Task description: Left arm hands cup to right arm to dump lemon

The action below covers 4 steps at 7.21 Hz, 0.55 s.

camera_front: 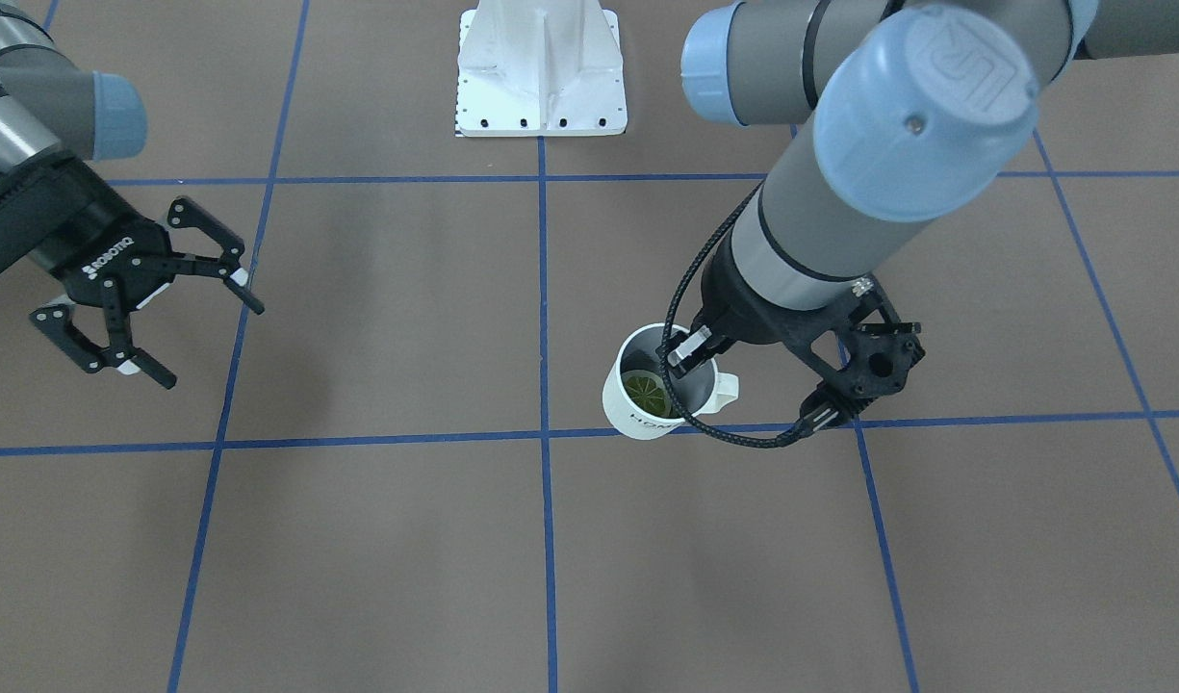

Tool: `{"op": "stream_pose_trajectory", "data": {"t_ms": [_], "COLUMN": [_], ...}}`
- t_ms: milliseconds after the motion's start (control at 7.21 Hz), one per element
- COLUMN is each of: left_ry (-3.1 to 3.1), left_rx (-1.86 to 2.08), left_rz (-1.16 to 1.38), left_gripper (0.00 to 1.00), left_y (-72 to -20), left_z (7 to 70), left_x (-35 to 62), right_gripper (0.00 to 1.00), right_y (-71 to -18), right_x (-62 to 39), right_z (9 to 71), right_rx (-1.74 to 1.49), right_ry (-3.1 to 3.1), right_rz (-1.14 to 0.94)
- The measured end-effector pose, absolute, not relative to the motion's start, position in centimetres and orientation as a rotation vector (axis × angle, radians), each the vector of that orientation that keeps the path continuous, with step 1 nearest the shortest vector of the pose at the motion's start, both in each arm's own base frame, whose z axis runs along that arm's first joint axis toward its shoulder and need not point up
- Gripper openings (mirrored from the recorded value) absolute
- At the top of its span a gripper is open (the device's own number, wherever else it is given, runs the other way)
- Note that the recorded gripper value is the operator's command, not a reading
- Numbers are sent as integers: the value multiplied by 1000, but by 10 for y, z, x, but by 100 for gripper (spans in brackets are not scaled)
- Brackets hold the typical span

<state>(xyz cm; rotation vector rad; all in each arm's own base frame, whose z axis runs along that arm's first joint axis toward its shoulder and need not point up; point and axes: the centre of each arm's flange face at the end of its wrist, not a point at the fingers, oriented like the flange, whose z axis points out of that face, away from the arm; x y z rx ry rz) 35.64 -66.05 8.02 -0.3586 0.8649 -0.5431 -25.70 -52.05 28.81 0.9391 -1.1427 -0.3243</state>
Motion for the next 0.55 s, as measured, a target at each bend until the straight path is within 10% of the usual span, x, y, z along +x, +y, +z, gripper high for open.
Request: {"op": "stream_pose_trajectory", "data": {"t_ms": [555], "left_ry": [903], "left_rx": [-358], "left_rz": [-502], "left_gripper": [0], "left_y": [-678], "left_z": [59], "left_x": [388], "right_gripper": [99], "right_y": [-453], "right_x": [-349], "right_z": [269], "right_rx": [1101], "right_ry": [-1194], "right_rz": [-333]}}
